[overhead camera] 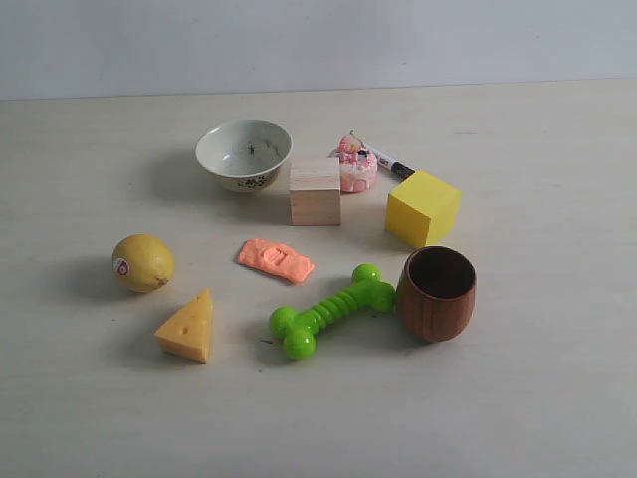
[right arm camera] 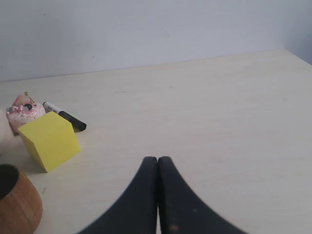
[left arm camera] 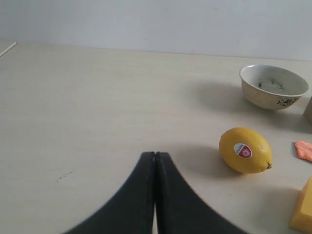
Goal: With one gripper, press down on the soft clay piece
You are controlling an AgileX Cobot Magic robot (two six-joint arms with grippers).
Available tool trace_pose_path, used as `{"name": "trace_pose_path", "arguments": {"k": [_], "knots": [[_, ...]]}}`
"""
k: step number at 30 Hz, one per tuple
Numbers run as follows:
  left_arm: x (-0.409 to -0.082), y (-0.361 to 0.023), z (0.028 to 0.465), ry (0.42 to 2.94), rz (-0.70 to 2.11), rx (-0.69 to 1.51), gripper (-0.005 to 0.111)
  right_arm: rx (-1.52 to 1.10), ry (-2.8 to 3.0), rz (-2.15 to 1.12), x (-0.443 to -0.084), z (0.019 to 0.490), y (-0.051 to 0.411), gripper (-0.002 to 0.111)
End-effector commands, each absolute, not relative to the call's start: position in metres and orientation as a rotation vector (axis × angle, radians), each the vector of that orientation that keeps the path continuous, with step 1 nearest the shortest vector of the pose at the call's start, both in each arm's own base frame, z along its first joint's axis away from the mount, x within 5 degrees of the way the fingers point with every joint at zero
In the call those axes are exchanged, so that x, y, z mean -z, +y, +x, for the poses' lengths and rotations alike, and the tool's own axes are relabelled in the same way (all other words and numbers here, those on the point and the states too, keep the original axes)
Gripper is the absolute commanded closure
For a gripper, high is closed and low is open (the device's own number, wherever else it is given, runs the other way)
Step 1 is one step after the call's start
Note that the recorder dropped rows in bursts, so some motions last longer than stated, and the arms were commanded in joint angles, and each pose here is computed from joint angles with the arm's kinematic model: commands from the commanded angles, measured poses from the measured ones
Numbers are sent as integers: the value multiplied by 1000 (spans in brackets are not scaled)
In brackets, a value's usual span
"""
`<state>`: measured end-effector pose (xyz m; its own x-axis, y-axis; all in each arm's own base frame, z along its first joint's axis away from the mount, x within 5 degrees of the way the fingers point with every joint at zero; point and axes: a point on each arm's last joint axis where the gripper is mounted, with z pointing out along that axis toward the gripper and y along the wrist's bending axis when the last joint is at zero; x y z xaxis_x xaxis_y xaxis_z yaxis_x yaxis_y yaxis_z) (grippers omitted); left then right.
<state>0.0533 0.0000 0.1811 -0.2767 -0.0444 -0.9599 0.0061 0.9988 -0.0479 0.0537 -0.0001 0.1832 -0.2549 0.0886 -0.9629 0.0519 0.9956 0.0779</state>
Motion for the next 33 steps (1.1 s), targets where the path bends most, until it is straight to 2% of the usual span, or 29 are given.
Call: {"name": "trace_pose_path", "arguments": {"k": [1, 33], "knots": [[-181, -1, 53, 1841, -21, 62, 107, -32, 1823, 107, -182, 54, 0, 108], [-181, 2, 53, 1839, -74, 18, 107, -32, 1823, 107, -182, 54, 0, 108]]}}
